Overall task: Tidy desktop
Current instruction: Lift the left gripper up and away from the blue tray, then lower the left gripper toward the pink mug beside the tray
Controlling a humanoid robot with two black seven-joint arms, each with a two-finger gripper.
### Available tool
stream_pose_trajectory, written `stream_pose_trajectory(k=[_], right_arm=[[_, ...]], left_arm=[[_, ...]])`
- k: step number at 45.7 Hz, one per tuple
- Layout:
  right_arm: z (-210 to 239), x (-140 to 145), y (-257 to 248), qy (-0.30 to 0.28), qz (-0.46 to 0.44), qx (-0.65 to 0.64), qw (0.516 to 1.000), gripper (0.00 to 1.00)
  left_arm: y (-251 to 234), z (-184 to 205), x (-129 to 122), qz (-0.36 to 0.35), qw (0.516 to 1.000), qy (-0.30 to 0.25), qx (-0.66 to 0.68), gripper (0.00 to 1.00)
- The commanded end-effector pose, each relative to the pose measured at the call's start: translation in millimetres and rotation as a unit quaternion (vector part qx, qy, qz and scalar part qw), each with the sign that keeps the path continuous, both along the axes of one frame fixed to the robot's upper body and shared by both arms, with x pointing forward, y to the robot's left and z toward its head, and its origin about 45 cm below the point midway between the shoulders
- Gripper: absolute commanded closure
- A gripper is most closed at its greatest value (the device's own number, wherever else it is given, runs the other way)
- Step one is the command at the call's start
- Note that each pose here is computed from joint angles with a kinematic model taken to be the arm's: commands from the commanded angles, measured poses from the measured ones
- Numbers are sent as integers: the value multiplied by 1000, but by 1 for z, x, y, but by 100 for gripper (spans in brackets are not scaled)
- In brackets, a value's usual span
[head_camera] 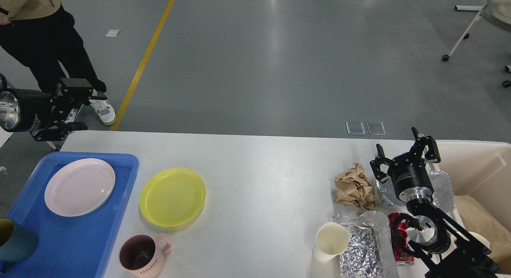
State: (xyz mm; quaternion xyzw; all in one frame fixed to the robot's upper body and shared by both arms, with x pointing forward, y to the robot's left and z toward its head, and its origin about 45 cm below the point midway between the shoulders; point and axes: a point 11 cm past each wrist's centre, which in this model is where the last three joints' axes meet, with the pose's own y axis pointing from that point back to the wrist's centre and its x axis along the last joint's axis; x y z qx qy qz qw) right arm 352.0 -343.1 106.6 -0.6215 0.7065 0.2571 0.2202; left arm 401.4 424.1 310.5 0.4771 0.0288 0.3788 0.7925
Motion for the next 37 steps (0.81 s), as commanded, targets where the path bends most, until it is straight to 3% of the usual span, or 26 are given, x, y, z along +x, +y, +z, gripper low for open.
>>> stream_pose_trajectory(k=[1,7,21,28,37], right_arm=[[0,0,0,-1,0,0,1000,0],[0,0,0,1,0,0,1000,0],[0,0,0,0,0,0,1000,0],[0,0,0,0,0,0,1000,0],[0,0,0,0,0,0,1000,0]], left_arm=[[-19,27,6,-60,993,32,98,3],[-71,56,-10,-125,975,98,157,3],[-154,92,-50,-177,951,190,170,3],[-182,102,-79,-205,937,214,184,3],[-175,112,-110,-188,942,226,165,3]])
